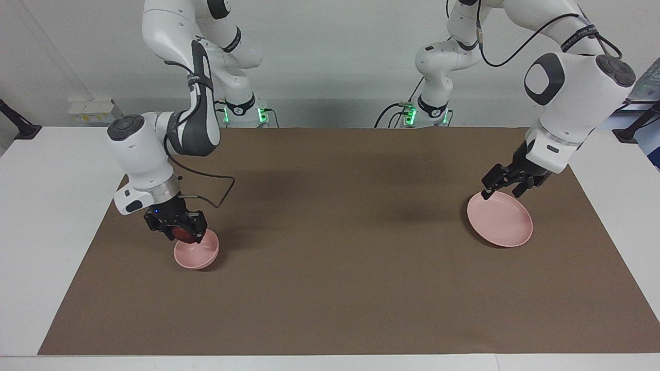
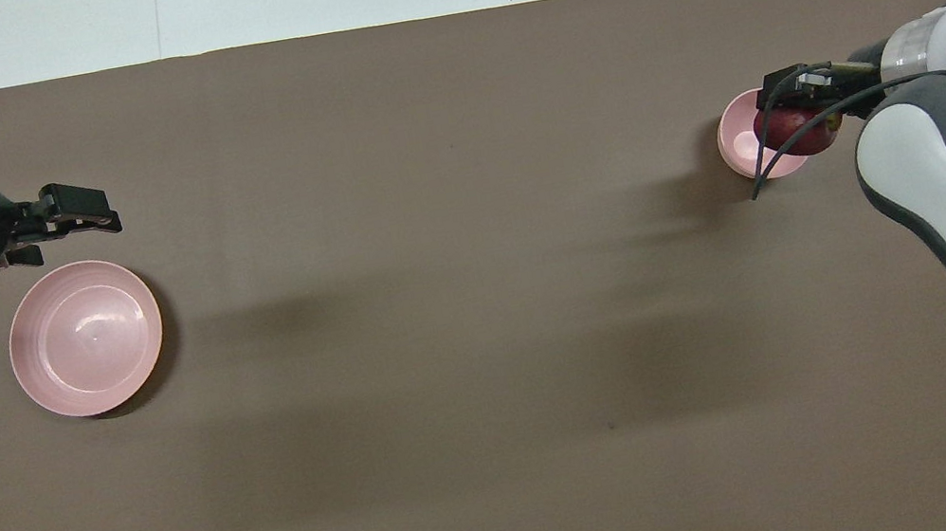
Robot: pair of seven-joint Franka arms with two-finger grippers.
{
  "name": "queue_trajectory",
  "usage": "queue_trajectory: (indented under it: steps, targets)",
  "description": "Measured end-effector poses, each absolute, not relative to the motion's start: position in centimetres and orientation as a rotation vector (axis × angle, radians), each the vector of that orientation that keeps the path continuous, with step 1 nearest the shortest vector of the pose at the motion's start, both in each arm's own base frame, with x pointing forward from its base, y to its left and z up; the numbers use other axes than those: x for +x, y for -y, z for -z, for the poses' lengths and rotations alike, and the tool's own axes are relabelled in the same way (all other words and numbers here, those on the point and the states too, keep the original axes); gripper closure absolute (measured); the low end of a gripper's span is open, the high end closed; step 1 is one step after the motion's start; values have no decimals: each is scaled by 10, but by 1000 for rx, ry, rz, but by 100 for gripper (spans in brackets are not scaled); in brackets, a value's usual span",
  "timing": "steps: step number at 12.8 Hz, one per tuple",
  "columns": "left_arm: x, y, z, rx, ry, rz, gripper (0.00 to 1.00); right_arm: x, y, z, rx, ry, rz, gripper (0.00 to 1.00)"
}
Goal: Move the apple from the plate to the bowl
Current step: 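Carry the apple to the pink cup while the left gripper withdraws, then lower the apple into the pink cup and open the right gripper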
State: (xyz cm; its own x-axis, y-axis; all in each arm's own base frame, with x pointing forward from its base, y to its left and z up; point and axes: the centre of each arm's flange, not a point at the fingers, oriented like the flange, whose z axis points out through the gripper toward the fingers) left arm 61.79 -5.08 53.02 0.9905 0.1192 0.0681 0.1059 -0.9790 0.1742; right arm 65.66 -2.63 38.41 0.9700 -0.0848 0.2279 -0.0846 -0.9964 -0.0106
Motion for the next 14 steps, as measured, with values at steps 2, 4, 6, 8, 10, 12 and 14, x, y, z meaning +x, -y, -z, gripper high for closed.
queue_trajectory:
  steps: [2, 4, 6, 8, 10, 12, 14]
  targets:
    - [618, 51, -530, 2964, -169, -116, 0, 659, 25, -371, -3152, -90, 353, 23]
    - [617, 50, -529, 2967, -161, -100, 0, 660, 22, -356, -3168, -65, 320, 23]
    - [616, 40, -535, 2980, -92, -107, 0, 663, 22, -343, -3193, -46, 310, 23]
    - [614, 22, -549, 3006, -16, -142, 0, 668, 22, -341, -3226, -27, 321, 24]
    - [607, 10, -564, 3023, 21, -161, 0, 670, 22, -340, -3234, -35, 324, 24]
    - [596, 4, -579, 3038, 33, -148, 0, 670, 20, -340, -3230, -69, 328, 24]
    - [580, 1, -602, 3078, 69, -143, 0, 671, 17, -341, -3221, -119, 333, 24]
